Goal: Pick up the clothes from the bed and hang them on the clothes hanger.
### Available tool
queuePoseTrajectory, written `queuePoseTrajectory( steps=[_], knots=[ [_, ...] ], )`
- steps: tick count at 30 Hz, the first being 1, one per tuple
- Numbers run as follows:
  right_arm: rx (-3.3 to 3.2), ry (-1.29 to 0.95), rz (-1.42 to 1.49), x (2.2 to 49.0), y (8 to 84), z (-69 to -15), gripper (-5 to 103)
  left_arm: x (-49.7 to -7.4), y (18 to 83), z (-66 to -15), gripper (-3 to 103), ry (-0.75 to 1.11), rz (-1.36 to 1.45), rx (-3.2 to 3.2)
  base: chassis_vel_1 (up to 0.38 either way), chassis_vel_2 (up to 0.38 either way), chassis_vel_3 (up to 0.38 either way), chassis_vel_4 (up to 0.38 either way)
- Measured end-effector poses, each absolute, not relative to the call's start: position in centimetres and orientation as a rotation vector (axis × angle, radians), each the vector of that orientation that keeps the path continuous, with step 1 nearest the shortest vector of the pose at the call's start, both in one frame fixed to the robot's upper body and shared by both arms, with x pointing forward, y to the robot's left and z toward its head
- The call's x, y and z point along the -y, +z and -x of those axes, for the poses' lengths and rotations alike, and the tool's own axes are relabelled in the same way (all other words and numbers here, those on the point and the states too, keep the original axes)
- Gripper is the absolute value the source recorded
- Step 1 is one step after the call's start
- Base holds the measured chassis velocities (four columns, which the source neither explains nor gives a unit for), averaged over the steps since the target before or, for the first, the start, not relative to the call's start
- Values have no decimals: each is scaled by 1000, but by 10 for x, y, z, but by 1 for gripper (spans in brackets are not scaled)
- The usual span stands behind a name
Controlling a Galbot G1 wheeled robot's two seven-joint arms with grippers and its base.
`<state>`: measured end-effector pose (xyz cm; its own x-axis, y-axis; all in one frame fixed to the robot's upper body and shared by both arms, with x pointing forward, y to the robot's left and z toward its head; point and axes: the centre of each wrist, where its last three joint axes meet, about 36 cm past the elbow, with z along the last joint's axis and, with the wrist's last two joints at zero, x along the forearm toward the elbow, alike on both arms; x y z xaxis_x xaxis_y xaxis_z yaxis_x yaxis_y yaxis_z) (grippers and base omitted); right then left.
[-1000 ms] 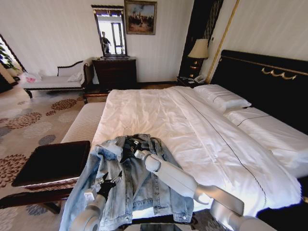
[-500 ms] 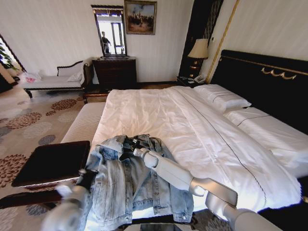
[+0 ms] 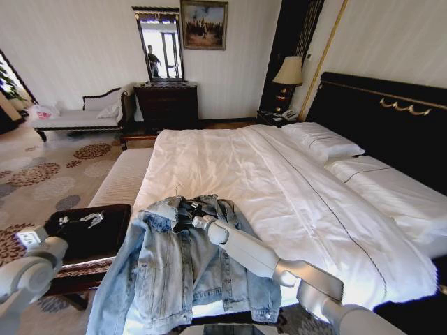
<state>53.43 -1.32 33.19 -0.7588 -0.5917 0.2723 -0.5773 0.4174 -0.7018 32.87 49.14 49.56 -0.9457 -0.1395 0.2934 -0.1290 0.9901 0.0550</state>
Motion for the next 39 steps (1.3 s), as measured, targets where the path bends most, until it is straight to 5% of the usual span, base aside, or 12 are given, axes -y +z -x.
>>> queuePoseTrajectory(
  steps=[18,23,34,39],
  knots=[
    [-2618,-1274,1082,12,325,-532,27,-553,416,-362,100,-409,382,2979,0,0,0,0],
    [-2623,-1267,1081,11,324,-531,27,-542,385,-364,100,-151,511,3049,0,0,0,0],
    [-2631,-1263,1073,12,325,-531,27,-562,402,-350,100,-82,367,3086,0,0,0,0],
    [-2631,-1258,1064,15,328,-532,27,-598,398,-359,100,54,760,2974,0,0,0,0]
  ],
)
